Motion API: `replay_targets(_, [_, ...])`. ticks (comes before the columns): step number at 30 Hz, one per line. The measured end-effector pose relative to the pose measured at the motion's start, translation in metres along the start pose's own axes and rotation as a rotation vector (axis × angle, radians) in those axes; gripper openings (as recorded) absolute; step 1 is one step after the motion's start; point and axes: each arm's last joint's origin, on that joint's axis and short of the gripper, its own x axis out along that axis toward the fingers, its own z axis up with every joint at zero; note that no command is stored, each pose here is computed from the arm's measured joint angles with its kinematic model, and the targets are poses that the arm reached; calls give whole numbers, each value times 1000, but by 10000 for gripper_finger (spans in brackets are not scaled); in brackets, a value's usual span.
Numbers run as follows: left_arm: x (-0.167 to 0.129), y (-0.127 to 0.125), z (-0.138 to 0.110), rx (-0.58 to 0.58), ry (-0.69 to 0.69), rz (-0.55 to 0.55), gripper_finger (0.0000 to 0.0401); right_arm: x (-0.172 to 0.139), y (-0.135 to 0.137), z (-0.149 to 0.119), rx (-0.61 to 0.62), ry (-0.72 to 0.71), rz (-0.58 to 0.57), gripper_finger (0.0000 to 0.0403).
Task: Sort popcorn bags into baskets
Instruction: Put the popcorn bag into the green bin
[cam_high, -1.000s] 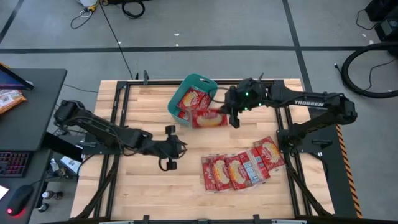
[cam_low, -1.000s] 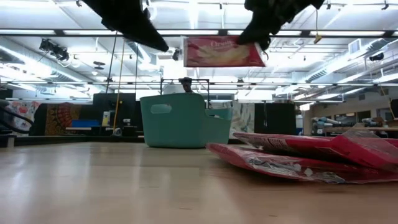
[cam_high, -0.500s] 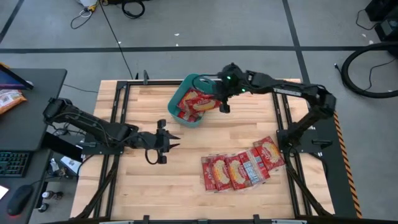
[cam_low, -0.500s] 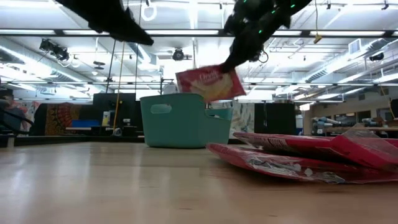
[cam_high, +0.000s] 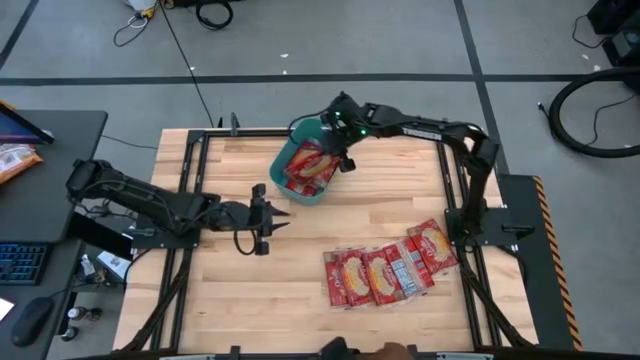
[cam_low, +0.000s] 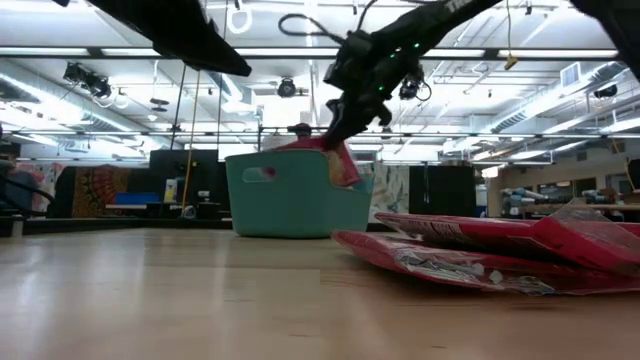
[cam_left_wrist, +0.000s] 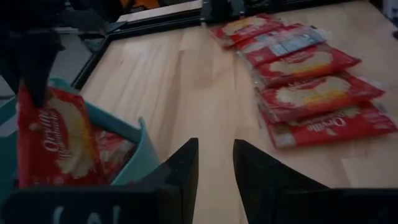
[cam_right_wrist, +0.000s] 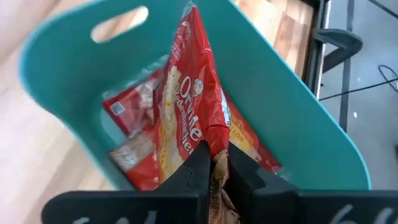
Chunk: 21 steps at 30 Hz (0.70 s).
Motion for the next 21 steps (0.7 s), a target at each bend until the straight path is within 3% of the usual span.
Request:
replay_targets(6, [1,3,0,-9,1,11,105,17,-18,-6,-47,-12,17,30])
replay_targets(10, [1,3,0,-22,0,11,105,30,-25,-18,-5,6,16,44])
replay_targets(16, [1,3,0,-43,0,11,105,40,-33,-30,60,81,-55,118])
replay_targets(21, [1,4,0,-41,0,38,105,30,-40,-24,117,123,-208,182])
